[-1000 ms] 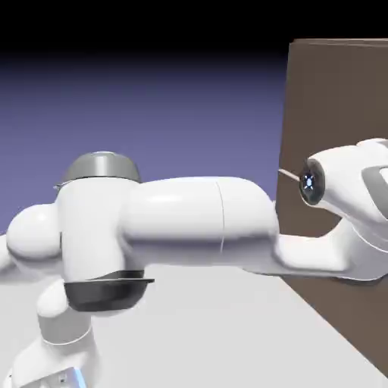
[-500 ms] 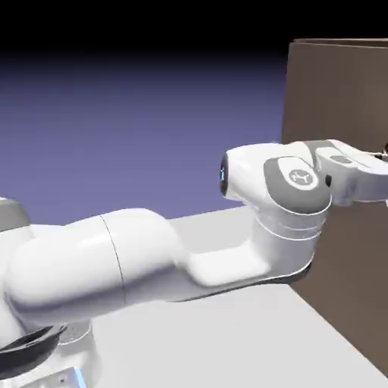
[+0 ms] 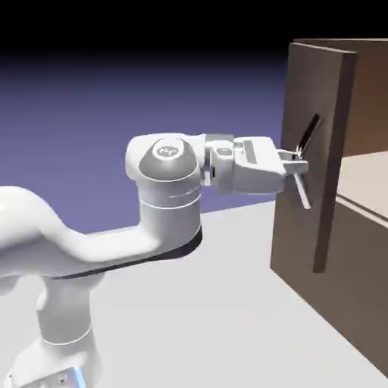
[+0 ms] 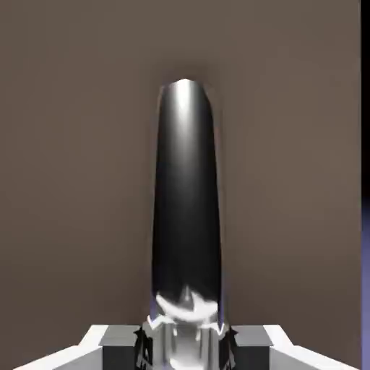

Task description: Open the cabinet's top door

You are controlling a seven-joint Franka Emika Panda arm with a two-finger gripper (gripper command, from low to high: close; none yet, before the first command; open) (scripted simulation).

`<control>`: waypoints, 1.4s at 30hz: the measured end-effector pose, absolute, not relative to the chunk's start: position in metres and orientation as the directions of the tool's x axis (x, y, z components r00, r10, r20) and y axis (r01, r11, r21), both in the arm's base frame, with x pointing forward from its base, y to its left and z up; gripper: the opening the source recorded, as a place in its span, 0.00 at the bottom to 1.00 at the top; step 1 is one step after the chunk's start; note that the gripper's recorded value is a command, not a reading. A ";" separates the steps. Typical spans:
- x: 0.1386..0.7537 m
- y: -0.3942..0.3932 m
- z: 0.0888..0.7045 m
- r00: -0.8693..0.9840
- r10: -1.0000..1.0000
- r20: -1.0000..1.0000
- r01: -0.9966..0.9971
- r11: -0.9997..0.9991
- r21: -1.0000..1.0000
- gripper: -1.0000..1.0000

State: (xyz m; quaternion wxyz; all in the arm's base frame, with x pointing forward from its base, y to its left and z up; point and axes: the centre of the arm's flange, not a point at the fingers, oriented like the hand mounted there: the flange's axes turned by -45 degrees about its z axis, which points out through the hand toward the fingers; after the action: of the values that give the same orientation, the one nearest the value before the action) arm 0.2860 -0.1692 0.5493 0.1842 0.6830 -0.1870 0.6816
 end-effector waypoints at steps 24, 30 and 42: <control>0.183 -0.010 0.549 0.001 -0.001 1.000 -0.779 -0.627 0.000 0.00; 0.169 0.026 0.549 0.001 0.000 1.000 -0.823 -0.568 0.000 0.00; 0.147 0.124 0.549 0.001 0.000 1.000 -0.916 -0.401 0.001 0.00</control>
State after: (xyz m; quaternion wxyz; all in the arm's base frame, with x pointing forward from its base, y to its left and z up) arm 0.1468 0.1244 0.5489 0.3872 0.5920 -0.3867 0.5917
